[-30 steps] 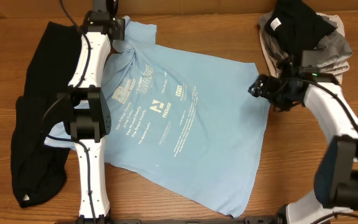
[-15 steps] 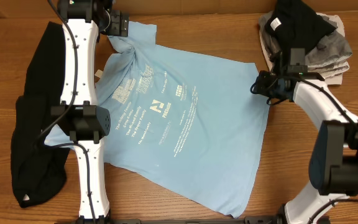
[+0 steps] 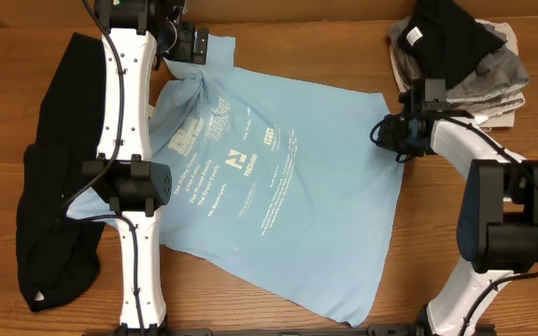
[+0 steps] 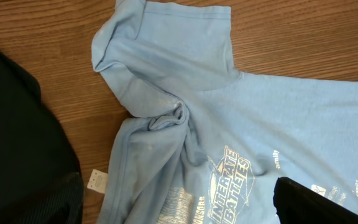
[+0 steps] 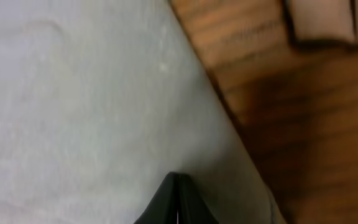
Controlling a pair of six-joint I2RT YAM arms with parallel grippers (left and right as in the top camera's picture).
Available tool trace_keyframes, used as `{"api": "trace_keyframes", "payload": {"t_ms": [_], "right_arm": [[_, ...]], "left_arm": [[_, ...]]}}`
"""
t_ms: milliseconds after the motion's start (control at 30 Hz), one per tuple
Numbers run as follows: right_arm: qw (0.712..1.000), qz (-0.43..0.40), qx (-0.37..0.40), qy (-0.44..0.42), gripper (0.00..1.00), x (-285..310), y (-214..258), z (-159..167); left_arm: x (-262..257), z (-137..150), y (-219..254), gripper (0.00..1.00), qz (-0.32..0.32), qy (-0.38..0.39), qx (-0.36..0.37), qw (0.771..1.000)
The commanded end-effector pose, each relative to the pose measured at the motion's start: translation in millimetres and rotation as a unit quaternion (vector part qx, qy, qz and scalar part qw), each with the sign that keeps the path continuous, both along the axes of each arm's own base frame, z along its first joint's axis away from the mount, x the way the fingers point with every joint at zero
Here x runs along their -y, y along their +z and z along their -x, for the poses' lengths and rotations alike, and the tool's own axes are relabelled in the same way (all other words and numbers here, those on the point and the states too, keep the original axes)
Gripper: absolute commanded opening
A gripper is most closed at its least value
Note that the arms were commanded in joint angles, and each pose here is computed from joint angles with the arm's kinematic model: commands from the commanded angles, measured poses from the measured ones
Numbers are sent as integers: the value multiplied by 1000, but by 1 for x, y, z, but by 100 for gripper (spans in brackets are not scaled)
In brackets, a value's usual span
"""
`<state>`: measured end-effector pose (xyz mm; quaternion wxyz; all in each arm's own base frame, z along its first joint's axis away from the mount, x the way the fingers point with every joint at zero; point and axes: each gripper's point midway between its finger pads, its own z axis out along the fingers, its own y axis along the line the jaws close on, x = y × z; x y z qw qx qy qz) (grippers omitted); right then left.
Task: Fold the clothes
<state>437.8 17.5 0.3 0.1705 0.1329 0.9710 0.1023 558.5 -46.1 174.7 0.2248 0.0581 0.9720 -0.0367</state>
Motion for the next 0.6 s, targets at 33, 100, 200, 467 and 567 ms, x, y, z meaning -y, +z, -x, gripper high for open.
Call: {"api": "trace_keyframes", "payload": {"t_ms": [33, 100, 200, 467, 567], "right_arm": [[998, 55, -27, -17, 4, 19, -42, 1], [997, 66, -19, -22, 4, 23, -50, -5], [996, 79, -4, -28, 4, 29, -61, -14], [994, 94, 41, -39, 4, 36, -85, -51], [994, 94, 46, -39, 4, 36, -88, -67]], "left_arm": [[2, 1, 20, 100, 1, 4, 22, 1000], [2, 1, 20, 100, 1, 4, 22, 1000], [2, 0, 20, 100, 1, 4, 23, 1000], [2, -3, 22, 100, 1, 4, 30, 1000], [-1, -6, 23, 100, -4, 8, 37, 999]]}}
